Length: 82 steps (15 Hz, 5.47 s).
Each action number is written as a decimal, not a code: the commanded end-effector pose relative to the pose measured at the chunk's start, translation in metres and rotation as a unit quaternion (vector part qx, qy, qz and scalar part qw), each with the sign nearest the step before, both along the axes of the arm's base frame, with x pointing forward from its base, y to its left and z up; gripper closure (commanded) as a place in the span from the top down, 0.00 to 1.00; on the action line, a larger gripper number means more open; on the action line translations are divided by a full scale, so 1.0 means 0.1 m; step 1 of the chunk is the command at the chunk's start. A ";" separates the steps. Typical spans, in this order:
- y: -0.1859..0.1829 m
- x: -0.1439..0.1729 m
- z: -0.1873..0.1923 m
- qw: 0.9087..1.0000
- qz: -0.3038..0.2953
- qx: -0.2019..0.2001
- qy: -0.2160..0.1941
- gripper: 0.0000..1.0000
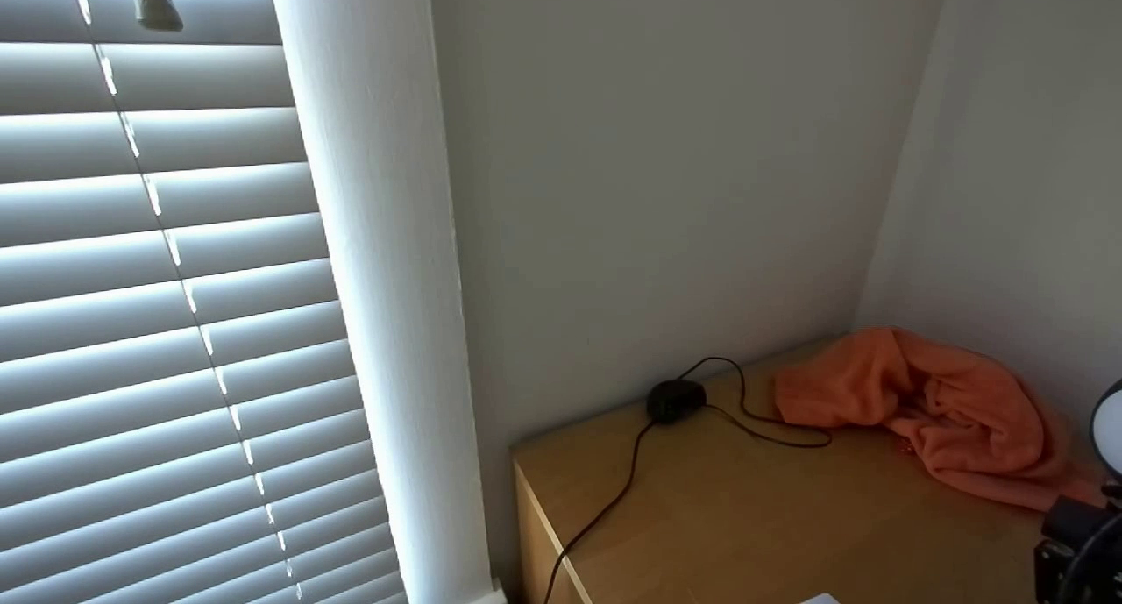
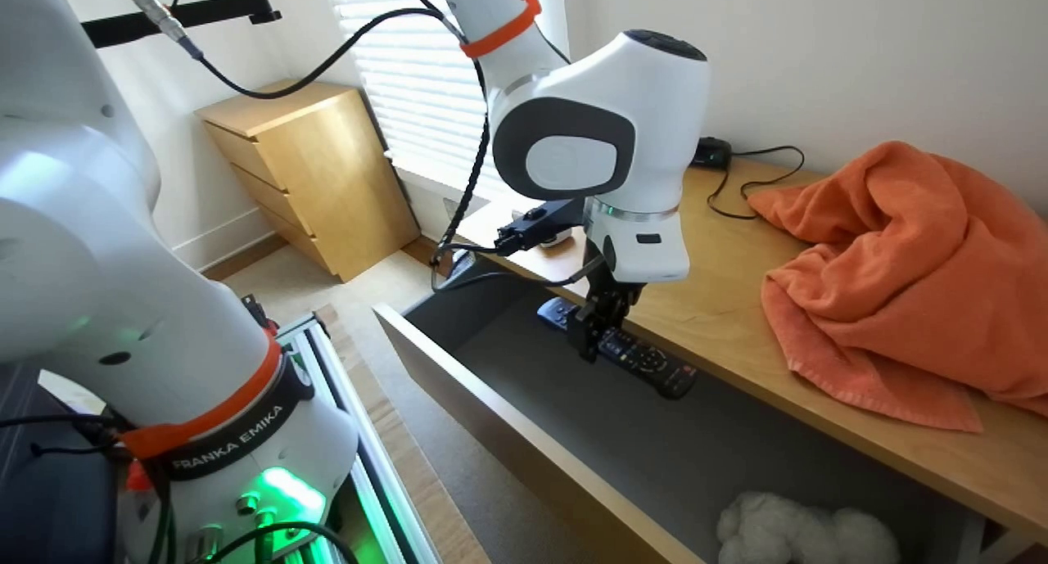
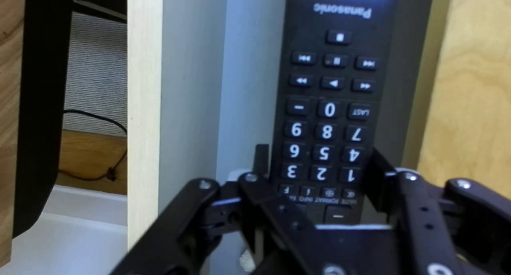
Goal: Put the black remote in the open drawer
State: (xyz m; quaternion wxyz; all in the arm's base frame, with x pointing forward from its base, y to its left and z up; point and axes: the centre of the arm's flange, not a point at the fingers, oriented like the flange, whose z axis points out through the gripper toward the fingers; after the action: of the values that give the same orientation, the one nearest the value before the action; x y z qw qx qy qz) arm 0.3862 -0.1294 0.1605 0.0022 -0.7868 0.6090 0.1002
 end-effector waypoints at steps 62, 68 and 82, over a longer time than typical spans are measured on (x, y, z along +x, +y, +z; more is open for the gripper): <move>-0.13 -0.07 -2.03 0.999 -0.020 -0.004 0.028 0.31; -0.18 0.00 -2.14 0.997 -0.076 -0.006 -0.020 0.31; -0.19 0.00 -2.22 0.997 -0.077 -0.010 -0.026 0.31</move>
State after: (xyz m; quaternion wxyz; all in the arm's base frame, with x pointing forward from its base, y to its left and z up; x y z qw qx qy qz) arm 0.3795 -0.1435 -0.0086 0.0357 -0.7562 0.6484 0.0805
